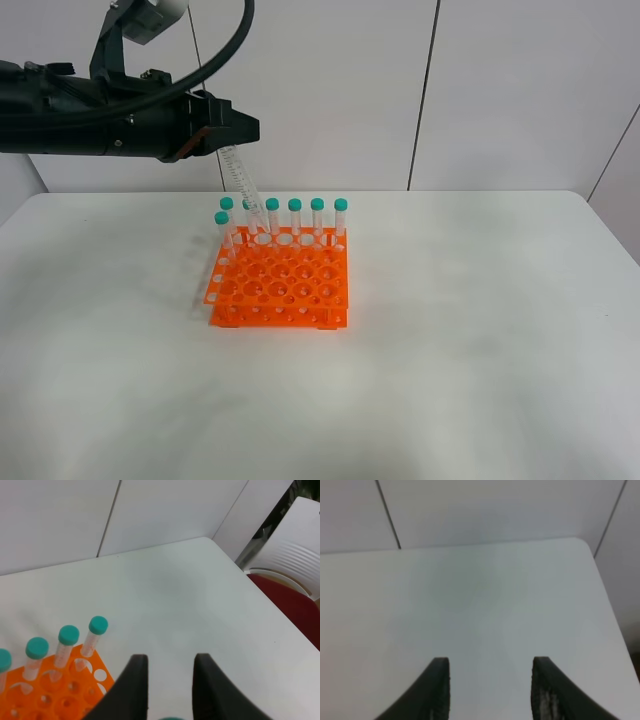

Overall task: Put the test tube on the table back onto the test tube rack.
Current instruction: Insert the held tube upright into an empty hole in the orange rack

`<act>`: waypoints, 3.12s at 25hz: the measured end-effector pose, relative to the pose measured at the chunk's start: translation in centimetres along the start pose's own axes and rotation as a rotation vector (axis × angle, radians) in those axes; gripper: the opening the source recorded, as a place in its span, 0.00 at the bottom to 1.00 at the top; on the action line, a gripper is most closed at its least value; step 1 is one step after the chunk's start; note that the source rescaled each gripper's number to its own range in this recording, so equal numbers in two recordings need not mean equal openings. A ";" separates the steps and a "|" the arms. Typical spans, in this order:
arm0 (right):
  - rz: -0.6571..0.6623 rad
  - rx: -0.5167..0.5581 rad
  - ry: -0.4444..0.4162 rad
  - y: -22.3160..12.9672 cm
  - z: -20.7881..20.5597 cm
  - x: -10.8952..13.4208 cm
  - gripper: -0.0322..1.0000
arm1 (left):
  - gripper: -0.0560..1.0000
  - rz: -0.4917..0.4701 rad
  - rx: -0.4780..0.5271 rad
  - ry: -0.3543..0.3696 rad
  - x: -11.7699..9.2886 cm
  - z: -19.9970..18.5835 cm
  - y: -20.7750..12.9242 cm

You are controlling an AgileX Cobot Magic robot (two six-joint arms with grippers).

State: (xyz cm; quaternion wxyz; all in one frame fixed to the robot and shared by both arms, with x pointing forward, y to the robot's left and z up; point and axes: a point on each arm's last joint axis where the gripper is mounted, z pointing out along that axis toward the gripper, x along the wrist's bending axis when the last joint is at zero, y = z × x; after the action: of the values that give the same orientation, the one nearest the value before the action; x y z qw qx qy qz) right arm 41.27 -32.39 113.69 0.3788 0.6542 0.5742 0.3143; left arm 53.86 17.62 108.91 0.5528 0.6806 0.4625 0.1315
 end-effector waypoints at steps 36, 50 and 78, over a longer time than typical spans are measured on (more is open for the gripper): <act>0.058 -0.012 0.039 -15.2 -13.2 0.3 0.72 | 0.06 0.017 0.000 0.001 0.0 0.0 0.0; 0.047 -0.025 0.058 -16.2 -11.5 0.6 0.76 | 0.06 0.019 0.000 0.001 0.0 0.0 0.0; 0.049 -0.072 0.058 -16.0 -10.8 0.6 0.76 | 0.06 0.045 0.001 -0.002 0.0 0.0 0.0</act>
State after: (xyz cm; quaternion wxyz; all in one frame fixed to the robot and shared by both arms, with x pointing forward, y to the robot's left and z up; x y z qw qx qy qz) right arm 23.99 -29.53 105.49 0.3775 0.6449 0.5569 0.3626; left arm 53.85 17.60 108.91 0.5498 0.6912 0.4467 0.1429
